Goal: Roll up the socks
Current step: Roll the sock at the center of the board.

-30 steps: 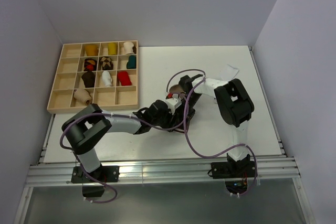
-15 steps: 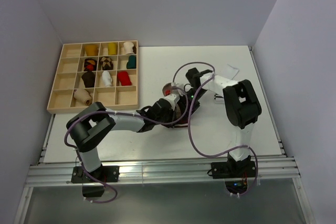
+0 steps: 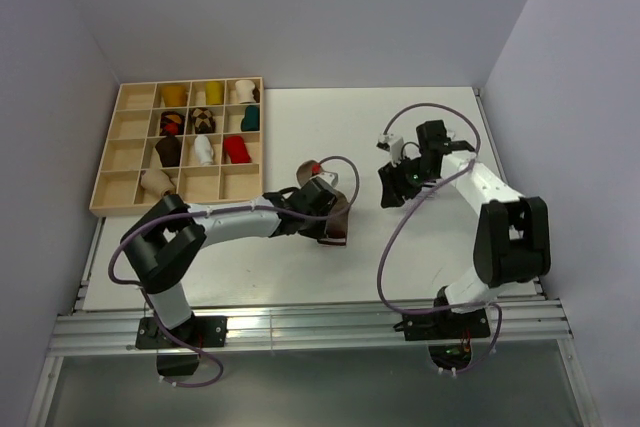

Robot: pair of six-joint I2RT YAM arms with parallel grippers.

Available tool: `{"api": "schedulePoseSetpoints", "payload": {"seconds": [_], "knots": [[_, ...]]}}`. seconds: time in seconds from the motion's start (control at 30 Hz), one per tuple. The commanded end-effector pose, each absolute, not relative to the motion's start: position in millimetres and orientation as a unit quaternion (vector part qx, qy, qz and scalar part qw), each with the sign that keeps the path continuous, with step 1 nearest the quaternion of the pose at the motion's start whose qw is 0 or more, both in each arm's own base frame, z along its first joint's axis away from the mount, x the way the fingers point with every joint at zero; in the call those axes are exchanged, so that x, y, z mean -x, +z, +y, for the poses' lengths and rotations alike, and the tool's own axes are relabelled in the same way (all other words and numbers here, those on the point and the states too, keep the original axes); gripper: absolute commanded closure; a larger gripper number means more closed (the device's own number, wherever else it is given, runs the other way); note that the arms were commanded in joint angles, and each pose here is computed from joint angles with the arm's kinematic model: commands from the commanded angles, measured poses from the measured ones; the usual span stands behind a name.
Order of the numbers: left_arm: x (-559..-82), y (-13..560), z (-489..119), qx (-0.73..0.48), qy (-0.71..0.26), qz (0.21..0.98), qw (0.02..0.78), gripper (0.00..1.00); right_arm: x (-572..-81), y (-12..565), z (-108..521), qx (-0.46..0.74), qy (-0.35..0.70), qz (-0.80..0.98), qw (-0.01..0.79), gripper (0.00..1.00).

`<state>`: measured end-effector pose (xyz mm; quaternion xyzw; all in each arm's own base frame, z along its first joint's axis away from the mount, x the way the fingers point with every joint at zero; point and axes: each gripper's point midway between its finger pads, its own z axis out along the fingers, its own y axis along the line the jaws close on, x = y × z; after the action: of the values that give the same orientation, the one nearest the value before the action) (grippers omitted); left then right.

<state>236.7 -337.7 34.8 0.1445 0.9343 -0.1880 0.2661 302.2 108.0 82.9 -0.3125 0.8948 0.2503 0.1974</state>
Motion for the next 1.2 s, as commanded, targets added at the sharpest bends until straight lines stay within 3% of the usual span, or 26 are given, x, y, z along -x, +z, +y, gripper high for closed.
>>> {"api": "schedulePoseSetpoints", "payload": {"seconds": [0.0, 0.17, 0.3, 0.47, 0.9, 1.17], "knots": [[-222.9, 41.9, -332.2, -0.164, -0.160, 0.951, 0.209, 1.00, -300.6, 104.8, 120.8, 0.396, 0.218, 0.845, 0.284, 0.41], [-215.7, 37.6, -340.8, -0.178, -0.167, 0.958, 0.151, 1.00, -269.3, 97.9, 143.7, 0.503, 0.149, 0.774, 0.355, 0.38], [-207.0, 18.2, -341.8, -0.177, -0.177, 0.963, 0.099, 1.00, -239.5, 101.1, 176.4, 0.575, 0.151, 0.707, 0.385, 0.38], [-204.3, 12.8, -349.6, -0.150, -0.250, 0.956, 0.040, 1.00, -219.2, 86.7, 199.7, 0.629, 0.153, 0.671, 0.362, 0.39], [-201.1, 0.7, -349.6, -0.122, -0.289, 0.949, -0.025, 1.00, -182.9, 67.0, 245.6, 0.714, 0.108, 0.590, 0.362, 0.41], [-207.1, 0.3, -347.1, -0.122, -0.290, 0.949, -0.035, 1.00, -178.3, 37.5, 240.0, 0.740, 0.078, 0.581, 0.329, 0.44]]}}
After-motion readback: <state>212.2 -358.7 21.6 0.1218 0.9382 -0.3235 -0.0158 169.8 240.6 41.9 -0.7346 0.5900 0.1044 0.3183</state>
